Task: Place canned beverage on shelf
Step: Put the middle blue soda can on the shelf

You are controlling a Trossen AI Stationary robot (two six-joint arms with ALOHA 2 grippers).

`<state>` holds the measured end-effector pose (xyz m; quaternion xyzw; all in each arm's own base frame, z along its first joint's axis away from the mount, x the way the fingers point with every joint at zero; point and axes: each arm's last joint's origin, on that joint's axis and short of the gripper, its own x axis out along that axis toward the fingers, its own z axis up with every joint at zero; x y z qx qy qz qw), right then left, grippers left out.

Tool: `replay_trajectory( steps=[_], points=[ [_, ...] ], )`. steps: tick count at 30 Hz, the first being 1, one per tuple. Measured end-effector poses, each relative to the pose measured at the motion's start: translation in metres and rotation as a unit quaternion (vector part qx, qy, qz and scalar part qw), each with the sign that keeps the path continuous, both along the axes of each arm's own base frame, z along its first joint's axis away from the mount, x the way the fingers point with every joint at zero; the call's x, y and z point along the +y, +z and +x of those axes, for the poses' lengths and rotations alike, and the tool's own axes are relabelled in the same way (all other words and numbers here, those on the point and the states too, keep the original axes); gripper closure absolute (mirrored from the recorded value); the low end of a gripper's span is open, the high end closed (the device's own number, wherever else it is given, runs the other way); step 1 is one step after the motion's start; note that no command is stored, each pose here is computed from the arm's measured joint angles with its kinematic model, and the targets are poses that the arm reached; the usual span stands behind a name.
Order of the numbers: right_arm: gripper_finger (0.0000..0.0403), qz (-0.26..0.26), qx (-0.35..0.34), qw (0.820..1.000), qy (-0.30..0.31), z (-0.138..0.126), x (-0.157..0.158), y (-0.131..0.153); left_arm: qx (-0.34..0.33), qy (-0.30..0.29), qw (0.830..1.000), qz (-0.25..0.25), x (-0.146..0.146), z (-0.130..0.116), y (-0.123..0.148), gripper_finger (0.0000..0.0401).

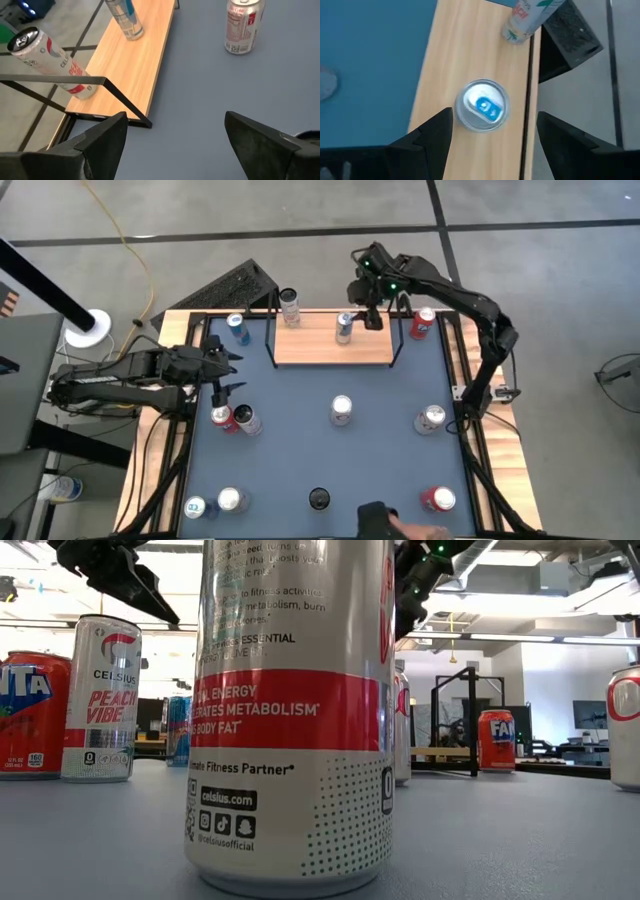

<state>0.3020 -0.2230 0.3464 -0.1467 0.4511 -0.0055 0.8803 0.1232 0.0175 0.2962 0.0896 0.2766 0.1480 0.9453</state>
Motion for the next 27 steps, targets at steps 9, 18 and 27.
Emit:
replay_trajectory(
  steps=[9,18,27],
  points=[
    [0.0126,0.036,0.008,0.999,0.020,0.010,-0.009,-0.021,-0.004,0.004,1.000,0.001,0.000,0.000,0.001,0.0079],
    [0.0126,0.036,0.011,0.999,0.033,0.012,-0.010,-0.025,-0.004,0.025,1.000,0.015,0.002,0.000,0.001,0.0079],
    [0.0126,0.038,0.012,0.998,0.038,0.019,-0.020,-0.039,-0.004,0.037,0.999,0.022,0.002,0.000,0.001,0.0079]
  ],
)
